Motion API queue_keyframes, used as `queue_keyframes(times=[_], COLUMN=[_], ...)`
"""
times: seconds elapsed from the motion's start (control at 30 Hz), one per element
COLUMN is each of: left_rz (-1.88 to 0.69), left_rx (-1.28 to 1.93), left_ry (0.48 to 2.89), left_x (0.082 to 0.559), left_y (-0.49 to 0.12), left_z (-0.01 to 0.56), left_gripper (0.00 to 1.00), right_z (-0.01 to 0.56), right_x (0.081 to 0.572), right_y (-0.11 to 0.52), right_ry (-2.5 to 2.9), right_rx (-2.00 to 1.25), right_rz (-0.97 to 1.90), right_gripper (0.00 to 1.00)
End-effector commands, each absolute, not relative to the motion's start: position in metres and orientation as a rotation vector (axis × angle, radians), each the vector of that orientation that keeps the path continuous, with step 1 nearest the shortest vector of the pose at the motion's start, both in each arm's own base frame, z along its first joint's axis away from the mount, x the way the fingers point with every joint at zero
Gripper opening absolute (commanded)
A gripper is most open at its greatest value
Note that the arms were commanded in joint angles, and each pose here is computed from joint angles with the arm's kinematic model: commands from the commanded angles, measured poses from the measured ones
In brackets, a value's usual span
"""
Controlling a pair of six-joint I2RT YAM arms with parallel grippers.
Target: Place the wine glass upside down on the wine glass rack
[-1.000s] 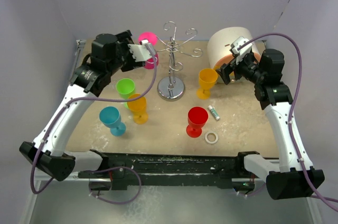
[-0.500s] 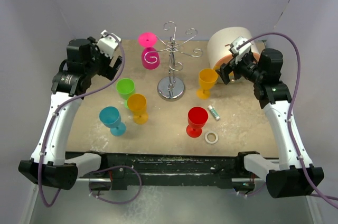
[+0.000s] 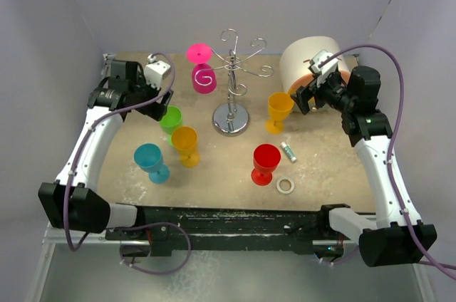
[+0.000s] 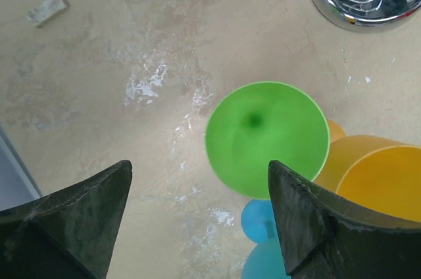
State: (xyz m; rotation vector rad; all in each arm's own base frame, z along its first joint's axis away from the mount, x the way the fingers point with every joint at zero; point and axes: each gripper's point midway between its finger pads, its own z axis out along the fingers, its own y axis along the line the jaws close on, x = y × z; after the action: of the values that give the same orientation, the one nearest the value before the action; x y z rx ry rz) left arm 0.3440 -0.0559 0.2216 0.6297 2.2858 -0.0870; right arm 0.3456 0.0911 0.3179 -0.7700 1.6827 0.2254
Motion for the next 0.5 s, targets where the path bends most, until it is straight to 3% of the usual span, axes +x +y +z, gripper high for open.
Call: queue_keyframes(times=[0.0,0.47], left_rz=[-0.143,-0.197], left_rx=[0.643,0.706], left_ry=[2.317,2.406], left_x=[0.35,0.363], left_y=[-0.062,-0.068], left_z=[0.21,0.174], left_gripper=[0.84,0.46], right_z=[0.33,0.327], right_x=[0.351,0.352], right_y=[0.088,0.087], right_ry=[1.631,1.636], right_rx=[-0.772,-0.776], right_rz=[0.181,0.175], right_gripper=[0.96,0.96])
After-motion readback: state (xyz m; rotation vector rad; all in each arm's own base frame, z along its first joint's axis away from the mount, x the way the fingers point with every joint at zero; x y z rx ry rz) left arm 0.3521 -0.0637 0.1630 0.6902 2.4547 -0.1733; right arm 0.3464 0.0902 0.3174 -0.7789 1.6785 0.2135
